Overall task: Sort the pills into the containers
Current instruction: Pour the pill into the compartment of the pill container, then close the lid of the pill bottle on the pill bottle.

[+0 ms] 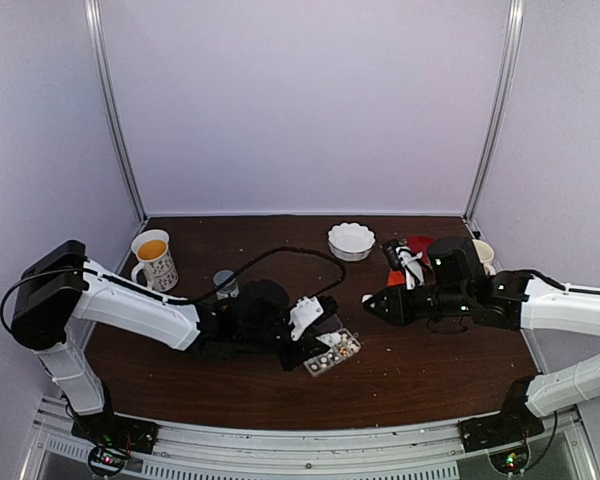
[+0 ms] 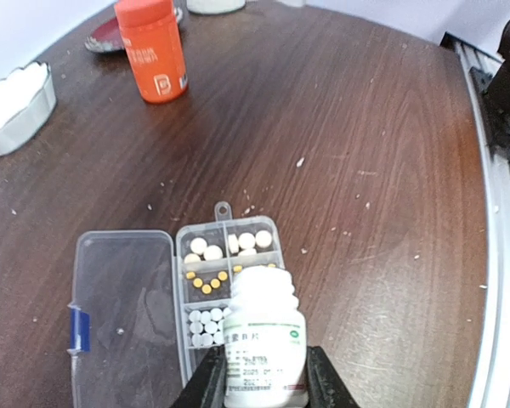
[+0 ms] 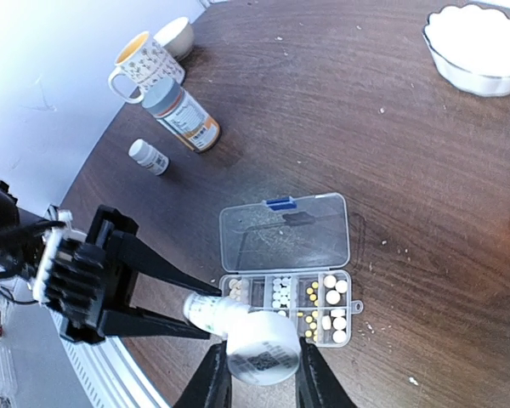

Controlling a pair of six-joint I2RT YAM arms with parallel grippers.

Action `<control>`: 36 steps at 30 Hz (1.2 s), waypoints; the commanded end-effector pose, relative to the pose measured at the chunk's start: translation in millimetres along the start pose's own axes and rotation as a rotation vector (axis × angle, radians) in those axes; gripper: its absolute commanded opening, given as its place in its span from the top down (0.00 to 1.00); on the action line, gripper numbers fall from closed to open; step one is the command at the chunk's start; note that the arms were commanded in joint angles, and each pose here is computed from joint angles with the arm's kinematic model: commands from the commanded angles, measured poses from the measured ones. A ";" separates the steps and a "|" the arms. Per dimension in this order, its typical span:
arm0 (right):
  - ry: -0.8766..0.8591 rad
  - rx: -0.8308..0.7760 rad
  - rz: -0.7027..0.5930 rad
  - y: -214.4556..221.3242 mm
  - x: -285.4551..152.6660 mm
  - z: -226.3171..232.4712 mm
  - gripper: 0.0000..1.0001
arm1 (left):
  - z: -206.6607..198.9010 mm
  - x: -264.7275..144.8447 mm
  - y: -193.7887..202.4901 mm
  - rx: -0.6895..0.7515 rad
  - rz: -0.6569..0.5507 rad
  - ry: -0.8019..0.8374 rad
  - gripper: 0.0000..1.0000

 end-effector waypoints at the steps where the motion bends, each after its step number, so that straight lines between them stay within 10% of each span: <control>1: -0.091 -0.122 0.013 -14.1 -21.2 26.0 1.00 | 4.4 -26.5 -34.1 0.029 -0.173 -0.036 1.00; 26: -0.695 -0.477 0.108 -31.0 -118.9 136.1 1.00 | -21.5 -174.2 -126.8 0.277 -0.974 0.063 1.00; 36: -0.662 -0.550 0.137 -30.6 -111.1 153.2 1.00 | -24.6 -176.7 -129.9 0.296 -0.995 0.092 1.00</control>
Point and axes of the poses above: each gripper's point midway between its finger pads, its own x axis out along the fingers, its own z axis along the line the jaws close on, y = z × x, the point moved 6 cm from there along -x, back along the fingers, and after that the axes turned 14 degrees about x, right-handed, at the moved point
